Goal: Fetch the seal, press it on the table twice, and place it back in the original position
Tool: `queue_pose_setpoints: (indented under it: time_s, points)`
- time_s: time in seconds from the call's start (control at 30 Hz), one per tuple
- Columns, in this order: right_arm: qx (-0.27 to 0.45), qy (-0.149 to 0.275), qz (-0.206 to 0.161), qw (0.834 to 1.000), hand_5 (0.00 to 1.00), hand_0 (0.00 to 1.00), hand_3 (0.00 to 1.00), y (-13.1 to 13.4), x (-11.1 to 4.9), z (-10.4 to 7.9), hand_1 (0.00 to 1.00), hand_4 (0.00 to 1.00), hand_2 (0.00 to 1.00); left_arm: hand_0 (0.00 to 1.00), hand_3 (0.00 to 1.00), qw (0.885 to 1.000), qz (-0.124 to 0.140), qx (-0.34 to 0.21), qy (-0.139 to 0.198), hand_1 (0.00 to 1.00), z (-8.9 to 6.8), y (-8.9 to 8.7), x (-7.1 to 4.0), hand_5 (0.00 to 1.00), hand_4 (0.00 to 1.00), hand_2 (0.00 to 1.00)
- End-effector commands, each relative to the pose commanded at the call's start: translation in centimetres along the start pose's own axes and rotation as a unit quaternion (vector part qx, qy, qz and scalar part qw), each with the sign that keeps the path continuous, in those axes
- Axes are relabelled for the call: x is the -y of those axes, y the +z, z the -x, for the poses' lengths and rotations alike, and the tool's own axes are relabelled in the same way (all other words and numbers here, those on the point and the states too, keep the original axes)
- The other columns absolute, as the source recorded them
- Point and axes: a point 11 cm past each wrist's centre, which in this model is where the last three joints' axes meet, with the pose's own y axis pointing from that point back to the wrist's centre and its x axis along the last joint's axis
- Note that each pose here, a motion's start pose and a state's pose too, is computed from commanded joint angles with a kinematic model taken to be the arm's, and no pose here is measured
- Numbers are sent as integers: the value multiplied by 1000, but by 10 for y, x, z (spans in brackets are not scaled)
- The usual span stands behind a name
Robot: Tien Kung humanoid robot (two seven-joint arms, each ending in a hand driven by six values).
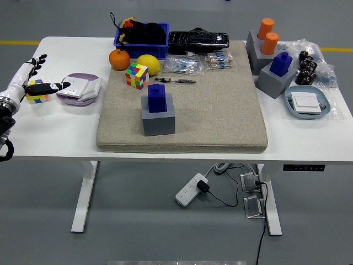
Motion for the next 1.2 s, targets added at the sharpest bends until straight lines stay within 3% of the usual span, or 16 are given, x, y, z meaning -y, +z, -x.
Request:
queue_pose_setpoints:
  time_s: [0.47,1.2]
  points:
    - [1,2,0,1000,509,819,698,-1,0,-3,719,736,688,913,964,1000,5,1,9,954,-10,6,3,263,965,971]
    - [2,1,-2,1000,510,819,698,-2,0,-2,719,735,689,913,964,1000,9,1,11,953,-11,10,4,272,960,971]
